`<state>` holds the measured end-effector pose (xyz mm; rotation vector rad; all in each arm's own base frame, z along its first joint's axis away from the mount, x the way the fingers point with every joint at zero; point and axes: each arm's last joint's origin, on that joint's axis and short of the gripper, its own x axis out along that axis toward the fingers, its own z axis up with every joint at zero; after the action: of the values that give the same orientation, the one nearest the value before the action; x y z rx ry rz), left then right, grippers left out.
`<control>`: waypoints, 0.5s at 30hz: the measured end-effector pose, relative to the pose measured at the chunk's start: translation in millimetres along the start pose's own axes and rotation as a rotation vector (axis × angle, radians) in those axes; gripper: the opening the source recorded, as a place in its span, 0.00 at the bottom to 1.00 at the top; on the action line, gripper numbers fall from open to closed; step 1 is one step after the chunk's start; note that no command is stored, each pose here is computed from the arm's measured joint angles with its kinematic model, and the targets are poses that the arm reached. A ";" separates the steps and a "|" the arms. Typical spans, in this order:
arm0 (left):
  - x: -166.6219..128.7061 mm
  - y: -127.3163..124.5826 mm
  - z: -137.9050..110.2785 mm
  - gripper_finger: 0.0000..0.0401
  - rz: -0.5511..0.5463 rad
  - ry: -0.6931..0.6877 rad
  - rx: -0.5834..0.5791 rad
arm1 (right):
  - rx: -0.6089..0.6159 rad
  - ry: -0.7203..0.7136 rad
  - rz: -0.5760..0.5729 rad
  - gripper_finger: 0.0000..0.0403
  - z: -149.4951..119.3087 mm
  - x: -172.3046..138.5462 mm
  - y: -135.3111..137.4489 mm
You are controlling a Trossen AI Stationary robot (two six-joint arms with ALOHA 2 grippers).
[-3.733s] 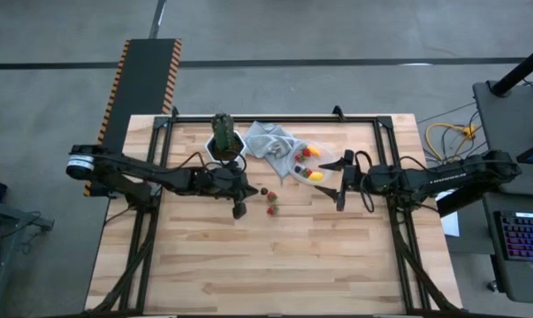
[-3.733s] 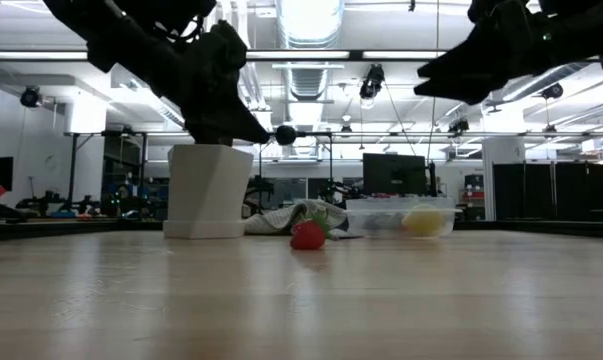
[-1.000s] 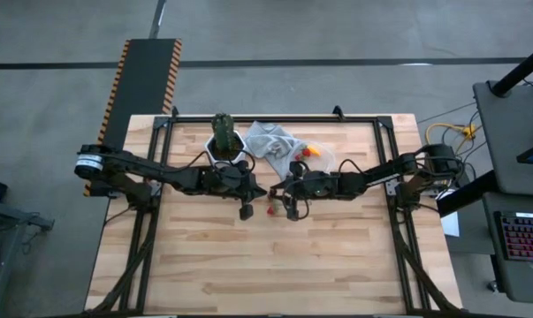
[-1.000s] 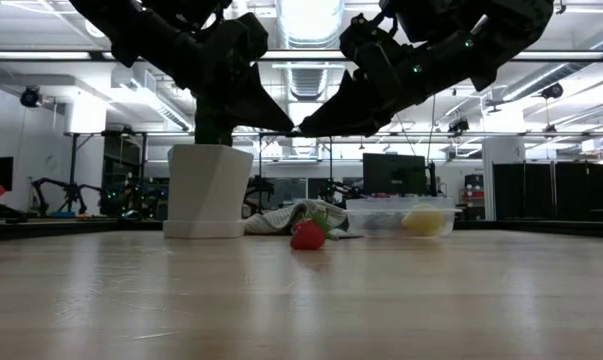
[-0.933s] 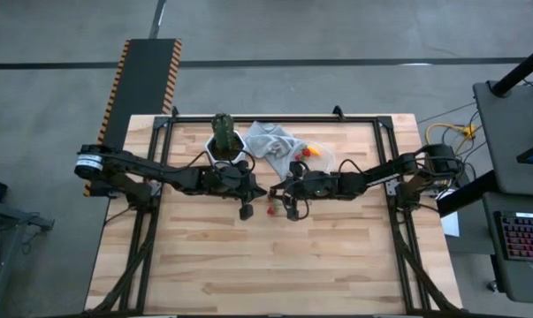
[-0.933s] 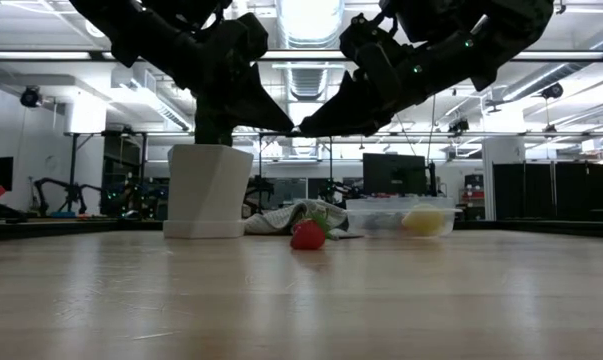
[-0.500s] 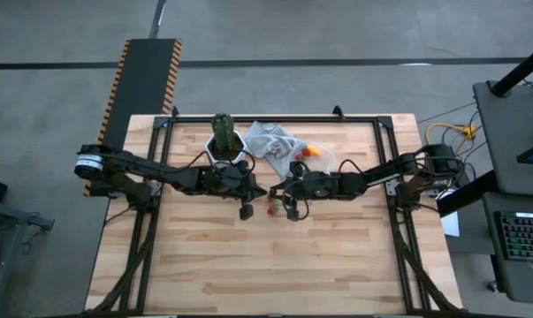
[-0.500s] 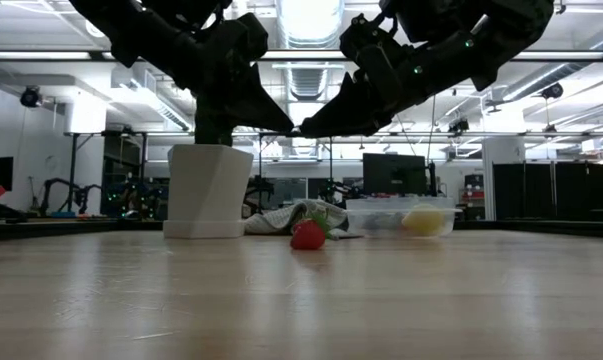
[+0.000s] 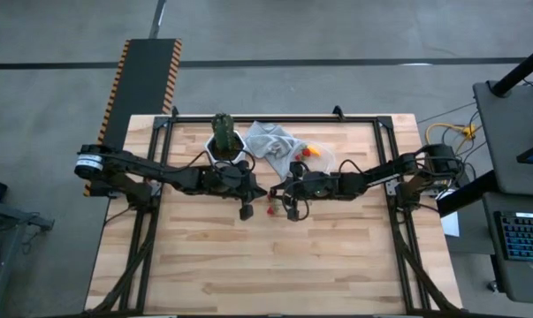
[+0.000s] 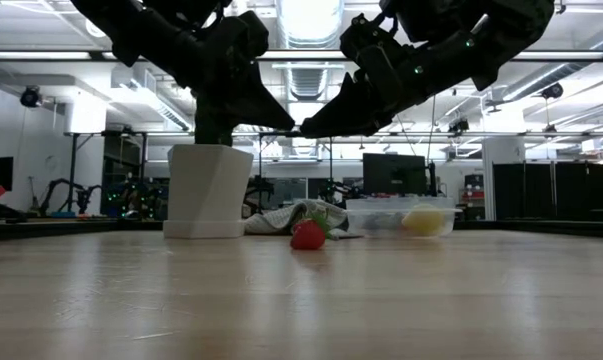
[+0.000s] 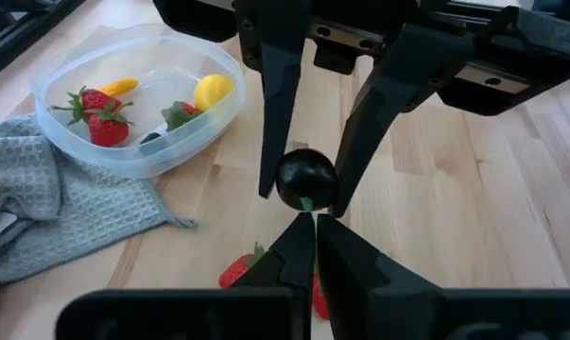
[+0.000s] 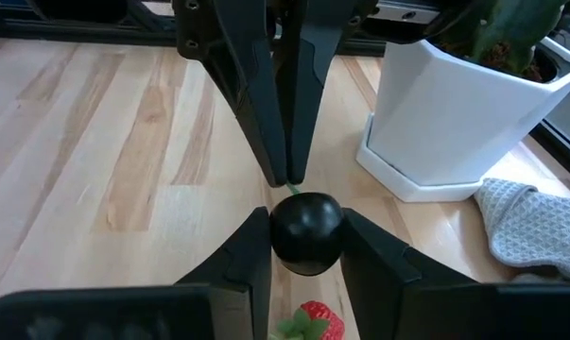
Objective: Pick and placing Produce into tupperware
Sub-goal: Put the black cherry into the transparent bin
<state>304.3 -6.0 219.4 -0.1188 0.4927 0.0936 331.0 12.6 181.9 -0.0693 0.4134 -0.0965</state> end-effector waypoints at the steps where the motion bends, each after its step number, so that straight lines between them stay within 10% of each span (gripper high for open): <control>1: -0.4 -0.1 0.3 0.00 -0.002 -0.001 0.000 | 0.000 0.000 0.000 0.23 0.0 0.0 0.0; 15: -4.5 -2.4 4.1 0.45 -0.072 -0.010 0.000 | 0.000 0.000 -0.004 0.23 0.1 -0.2 -0.3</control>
<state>302.5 -8.0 225.4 -0.1361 0.4776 0.0233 330.8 12.4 182.1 -0.0703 0.4138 -0.1000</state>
